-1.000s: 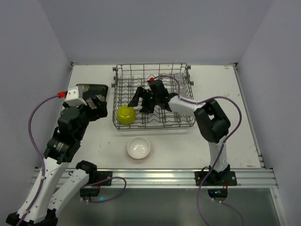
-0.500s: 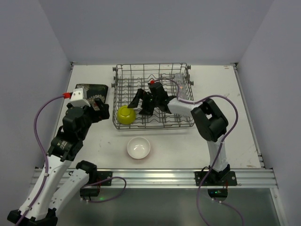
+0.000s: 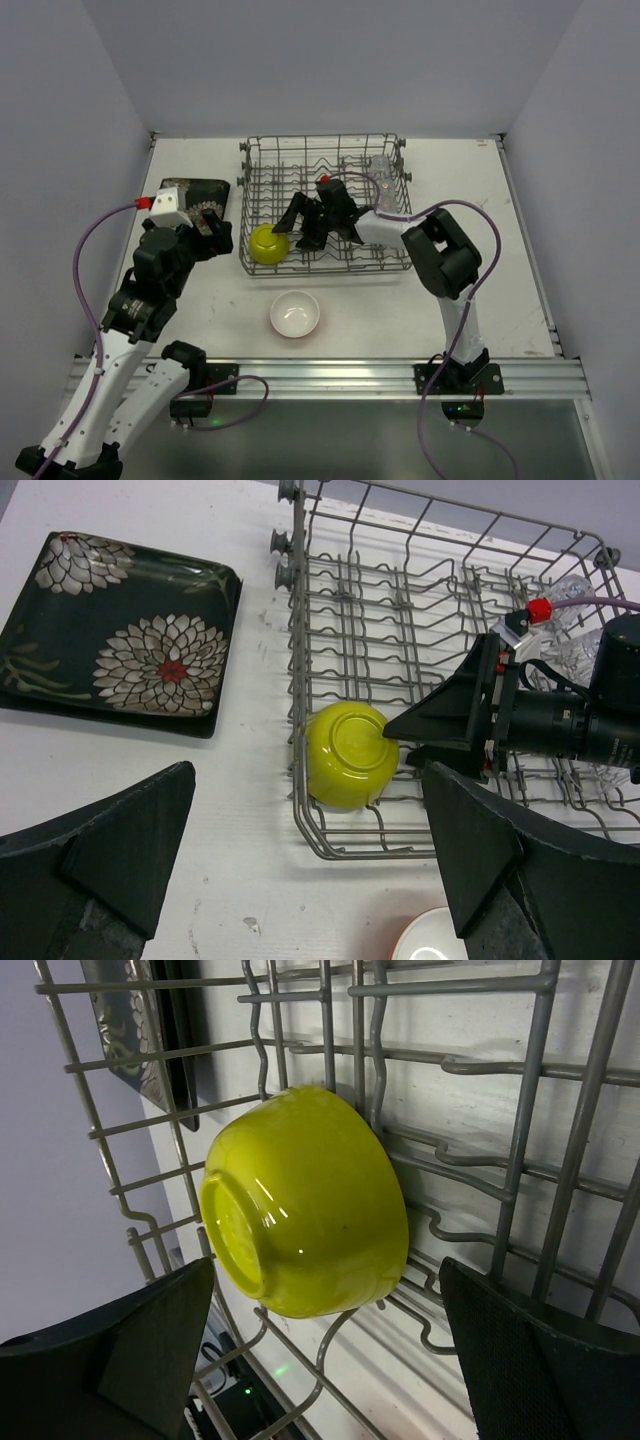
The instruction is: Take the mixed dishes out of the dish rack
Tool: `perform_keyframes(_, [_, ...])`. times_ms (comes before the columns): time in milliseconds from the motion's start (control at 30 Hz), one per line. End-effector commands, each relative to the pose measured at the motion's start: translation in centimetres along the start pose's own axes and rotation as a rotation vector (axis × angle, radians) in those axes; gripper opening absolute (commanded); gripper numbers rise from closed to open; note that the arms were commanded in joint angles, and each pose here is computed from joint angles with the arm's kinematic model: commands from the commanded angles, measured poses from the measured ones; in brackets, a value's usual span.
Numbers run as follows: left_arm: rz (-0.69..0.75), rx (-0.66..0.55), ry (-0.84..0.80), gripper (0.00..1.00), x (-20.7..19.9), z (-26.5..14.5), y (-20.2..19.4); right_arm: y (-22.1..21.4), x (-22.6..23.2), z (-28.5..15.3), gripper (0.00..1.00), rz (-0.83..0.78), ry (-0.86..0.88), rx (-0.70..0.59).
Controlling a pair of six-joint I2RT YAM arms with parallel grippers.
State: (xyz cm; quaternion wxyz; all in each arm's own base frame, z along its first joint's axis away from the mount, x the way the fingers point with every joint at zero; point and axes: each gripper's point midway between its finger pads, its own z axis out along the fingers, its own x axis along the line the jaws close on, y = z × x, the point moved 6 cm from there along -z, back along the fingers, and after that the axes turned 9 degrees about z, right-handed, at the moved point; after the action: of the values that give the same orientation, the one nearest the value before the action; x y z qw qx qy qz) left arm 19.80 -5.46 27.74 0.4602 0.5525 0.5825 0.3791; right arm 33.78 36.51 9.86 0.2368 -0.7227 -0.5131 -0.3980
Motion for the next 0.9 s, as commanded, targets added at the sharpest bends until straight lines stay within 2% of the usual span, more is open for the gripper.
perform_keyframes(0, [0.017,-0.035,-0.001,1.0,0.1,0.0,0.6,-0.1,0.9,0.6,0.96,-0.005,0.033,0.003])
perform_keyframes(467, [0.028,-0.018,-0.018,1.0,-0.2,0.4,0.3,-0.3,1.1,1.6,0.96,-0.003,0.063,0.037])
perform_keyframes(867, [0.028,-0.019,-0.019,1.0,-0.1,0.3,0.3,-0.8,2.0,1.6,0.96,0.022,0.164,0.08])
